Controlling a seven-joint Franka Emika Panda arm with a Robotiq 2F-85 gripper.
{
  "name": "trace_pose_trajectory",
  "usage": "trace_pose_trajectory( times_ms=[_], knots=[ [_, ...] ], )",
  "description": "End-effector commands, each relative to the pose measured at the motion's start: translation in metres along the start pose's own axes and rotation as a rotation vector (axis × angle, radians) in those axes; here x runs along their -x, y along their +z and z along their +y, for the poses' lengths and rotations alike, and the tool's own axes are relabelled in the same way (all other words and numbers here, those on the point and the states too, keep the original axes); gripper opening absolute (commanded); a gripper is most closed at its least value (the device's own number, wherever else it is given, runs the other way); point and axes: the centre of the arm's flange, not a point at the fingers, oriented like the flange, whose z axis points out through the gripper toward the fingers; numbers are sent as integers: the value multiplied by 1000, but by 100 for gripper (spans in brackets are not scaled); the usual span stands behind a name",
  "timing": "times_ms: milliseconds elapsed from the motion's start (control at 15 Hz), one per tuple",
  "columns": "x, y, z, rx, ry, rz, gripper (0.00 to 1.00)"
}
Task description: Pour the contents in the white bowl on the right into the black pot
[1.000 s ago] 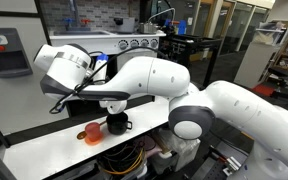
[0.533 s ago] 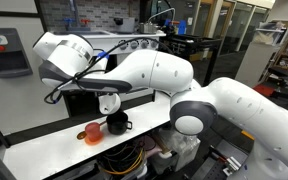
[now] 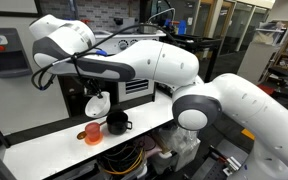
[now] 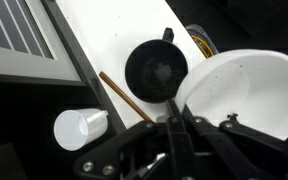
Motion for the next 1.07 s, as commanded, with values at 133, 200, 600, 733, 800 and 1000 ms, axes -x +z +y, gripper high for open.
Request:
trace_pose_trajectory(
  times_ms=[133, 200, 600, 733, 800, 1000],
  knots=[
    [56, 10, -25, -133, -43, 85, 1],
    [59, 9, -27, -142, -47, 91, 1],
    [75, -1, -33, -170, -65, 133, 1],
    [77, -5, -34, -177, -74, 139, 1],
    [78, -8, -34, -177, -77, 146, 1],
    [82, -16, -35, -184, -77, 161, 1]
  ],
)
